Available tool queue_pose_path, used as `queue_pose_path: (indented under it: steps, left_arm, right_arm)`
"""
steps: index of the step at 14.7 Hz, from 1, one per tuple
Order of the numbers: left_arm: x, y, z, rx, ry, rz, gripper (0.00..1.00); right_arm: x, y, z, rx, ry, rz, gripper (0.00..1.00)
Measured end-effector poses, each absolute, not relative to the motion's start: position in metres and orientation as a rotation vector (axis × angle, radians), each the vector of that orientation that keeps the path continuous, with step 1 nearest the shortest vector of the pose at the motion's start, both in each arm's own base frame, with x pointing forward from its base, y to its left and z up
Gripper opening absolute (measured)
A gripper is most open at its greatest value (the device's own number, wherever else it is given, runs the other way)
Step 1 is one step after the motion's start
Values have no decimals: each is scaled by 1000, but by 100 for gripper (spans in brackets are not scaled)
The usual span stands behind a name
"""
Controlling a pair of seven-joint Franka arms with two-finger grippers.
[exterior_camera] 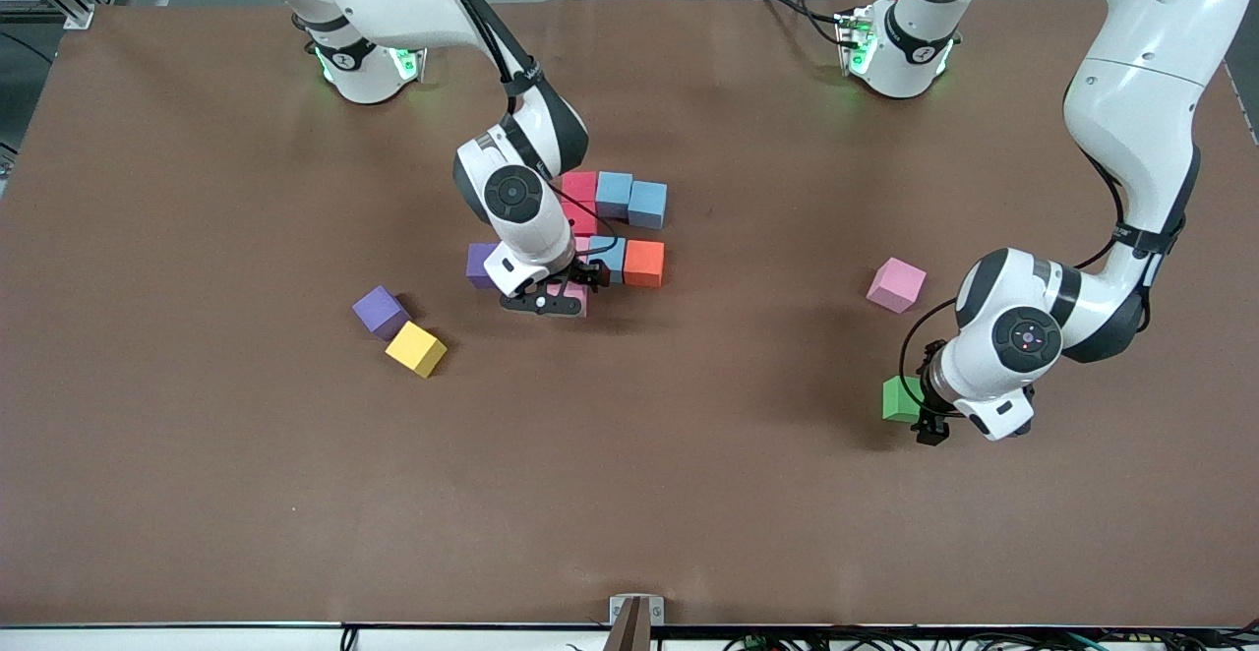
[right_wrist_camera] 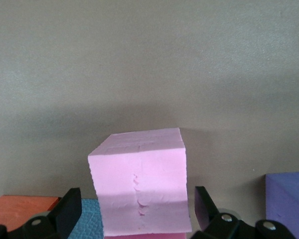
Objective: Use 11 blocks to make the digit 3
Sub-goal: 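Lower the left gripper and grasp the green cube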
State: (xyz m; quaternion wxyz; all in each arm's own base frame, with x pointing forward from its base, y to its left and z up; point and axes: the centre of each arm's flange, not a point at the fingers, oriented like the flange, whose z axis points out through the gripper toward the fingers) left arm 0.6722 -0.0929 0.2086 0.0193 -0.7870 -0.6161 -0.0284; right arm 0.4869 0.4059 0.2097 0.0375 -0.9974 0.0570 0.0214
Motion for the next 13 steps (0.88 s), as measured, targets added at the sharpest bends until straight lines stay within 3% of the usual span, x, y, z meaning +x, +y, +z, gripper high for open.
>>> queue_pose_path:
  steps: [4, 7, 8, 13]
  left_arm:
    - [671, -89, 205, -2476, -1880, -79, 98]
    - [671, -90, 204, -2523, -1822, -73, 66]
    - [671, -90, 205, -2530, -1815, -72, 61]
    - [672, -91, 207, -2533, -1826, -68, 57]
  right_arm:
    - [485, 409, 210, -3061, 175, 67, 100]
    - [483, 411, 210, -3061, 172, 68, 100]
    - [482, 411, 210, -3061, 171, 68, 100]
    - [480, 415, 210, -3061, 167, 69, 100]
